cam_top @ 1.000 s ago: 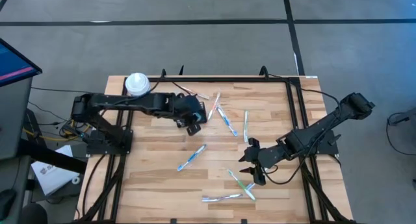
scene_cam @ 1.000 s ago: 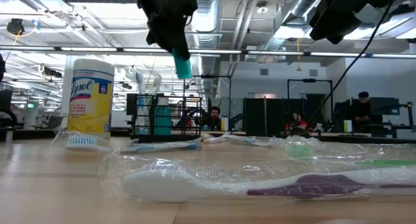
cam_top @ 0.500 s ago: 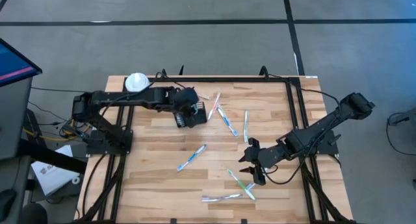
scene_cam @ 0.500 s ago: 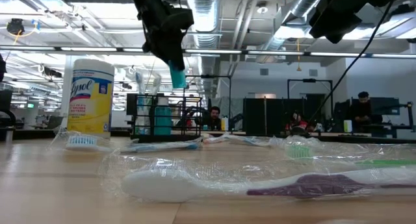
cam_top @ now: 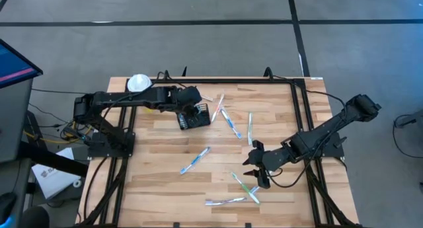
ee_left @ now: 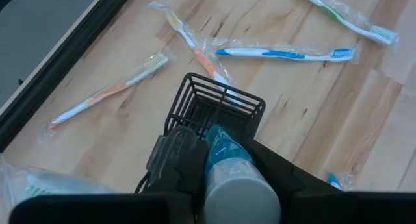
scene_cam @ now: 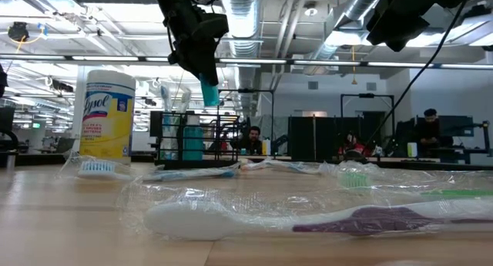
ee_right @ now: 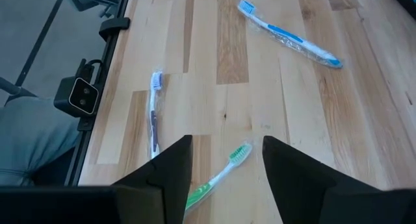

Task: Pick & Place toothbrushing station
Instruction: Put the mouthwash bottle into the mesh organizer

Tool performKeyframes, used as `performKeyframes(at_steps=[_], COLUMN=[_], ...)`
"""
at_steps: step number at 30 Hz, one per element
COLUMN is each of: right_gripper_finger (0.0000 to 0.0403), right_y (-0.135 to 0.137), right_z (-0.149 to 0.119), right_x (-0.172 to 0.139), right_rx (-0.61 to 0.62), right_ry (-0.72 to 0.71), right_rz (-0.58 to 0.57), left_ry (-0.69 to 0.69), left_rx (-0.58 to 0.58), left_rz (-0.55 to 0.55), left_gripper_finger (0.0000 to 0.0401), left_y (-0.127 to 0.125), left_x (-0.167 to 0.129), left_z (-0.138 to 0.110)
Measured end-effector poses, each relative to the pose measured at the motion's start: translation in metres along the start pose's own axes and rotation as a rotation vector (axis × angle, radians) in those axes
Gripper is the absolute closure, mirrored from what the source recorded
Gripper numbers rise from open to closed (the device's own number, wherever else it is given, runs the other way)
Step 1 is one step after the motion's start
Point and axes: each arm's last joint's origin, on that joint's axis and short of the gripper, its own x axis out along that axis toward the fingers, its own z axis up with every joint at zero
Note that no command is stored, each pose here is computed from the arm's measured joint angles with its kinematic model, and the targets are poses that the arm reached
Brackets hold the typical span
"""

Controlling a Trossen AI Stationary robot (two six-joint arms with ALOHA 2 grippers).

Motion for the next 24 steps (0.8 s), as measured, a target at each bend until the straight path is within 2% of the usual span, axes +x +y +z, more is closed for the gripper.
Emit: performKeyframes(at_steps=[9,18,24], right_gripper_finger=[0.0228,0.0231,0.023], right_y=[0.0,0.0,0.0], right_z=[0.0,0.0,0.0], right_x=[0.0,0.0,0.0], right_rx=[0.0,0.0,0.0], right_ry=[0.0,0.0,0.0], right_rz=[0.0,0.0,0.0], left_ry=[0.0,0.052,0.058], left_rx=[-0.001,0.014,0.009], left_rz=[-0.01,0.006,0.005], left_gripper_finger=[0.0322,0.0322,0.0322], left_y=[0.0,-0.005,-0.003], left_x=[0.0,0.019,0.02], left_z=[0.0,-0.002,-0.002])
